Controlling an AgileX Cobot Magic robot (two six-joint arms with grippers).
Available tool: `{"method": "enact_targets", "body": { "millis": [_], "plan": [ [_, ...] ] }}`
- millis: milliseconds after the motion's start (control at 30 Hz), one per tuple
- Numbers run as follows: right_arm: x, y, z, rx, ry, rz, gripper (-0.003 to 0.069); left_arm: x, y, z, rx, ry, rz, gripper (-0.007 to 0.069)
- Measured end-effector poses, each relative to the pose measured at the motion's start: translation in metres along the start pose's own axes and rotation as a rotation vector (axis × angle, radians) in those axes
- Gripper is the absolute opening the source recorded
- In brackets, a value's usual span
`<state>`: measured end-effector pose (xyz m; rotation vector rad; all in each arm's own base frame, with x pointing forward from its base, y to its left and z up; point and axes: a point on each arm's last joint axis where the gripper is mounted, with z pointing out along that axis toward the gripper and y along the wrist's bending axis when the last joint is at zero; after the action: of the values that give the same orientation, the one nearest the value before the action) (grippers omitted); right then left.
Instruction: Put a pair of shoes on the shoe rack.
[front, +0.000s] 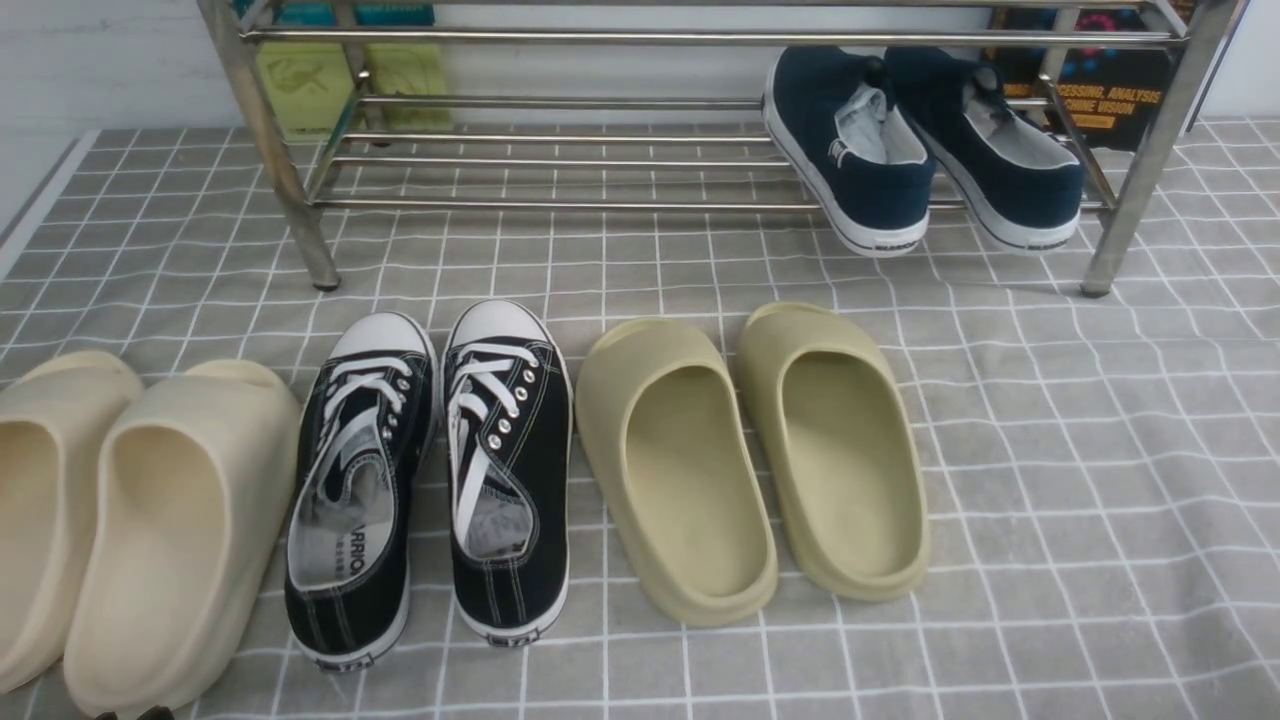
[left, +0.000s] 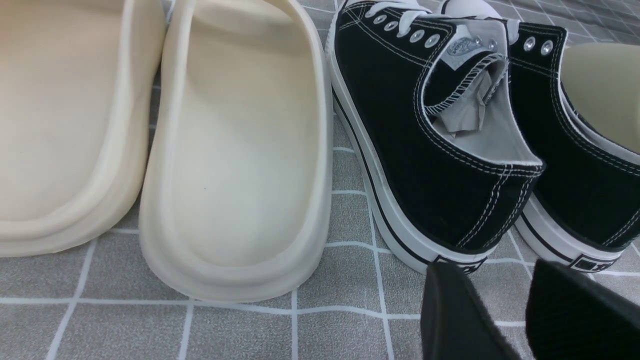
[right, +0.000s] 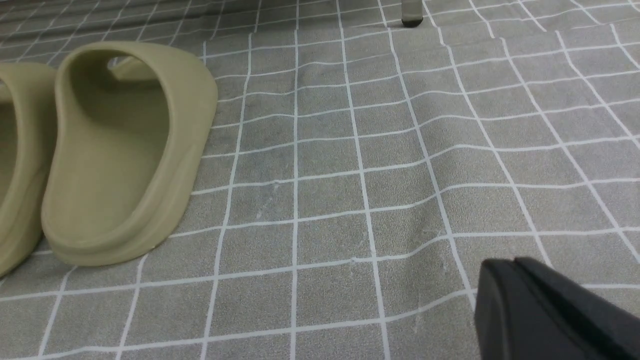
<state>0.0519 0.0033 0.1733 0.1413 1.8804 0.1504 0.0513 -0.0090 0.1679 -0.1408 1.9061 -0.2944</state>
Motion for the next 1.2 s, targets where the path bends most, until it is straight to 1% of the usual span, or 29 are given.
{"method": "enact_targets", "body": {
  "millis": [1200],
  "plan": [
    [0.0,0.0,0.0,0.0,0.0,0.0,0.0073,0.0,0.0,0.0,0.0,0.0,0.0,0.0239]
  ]
}}
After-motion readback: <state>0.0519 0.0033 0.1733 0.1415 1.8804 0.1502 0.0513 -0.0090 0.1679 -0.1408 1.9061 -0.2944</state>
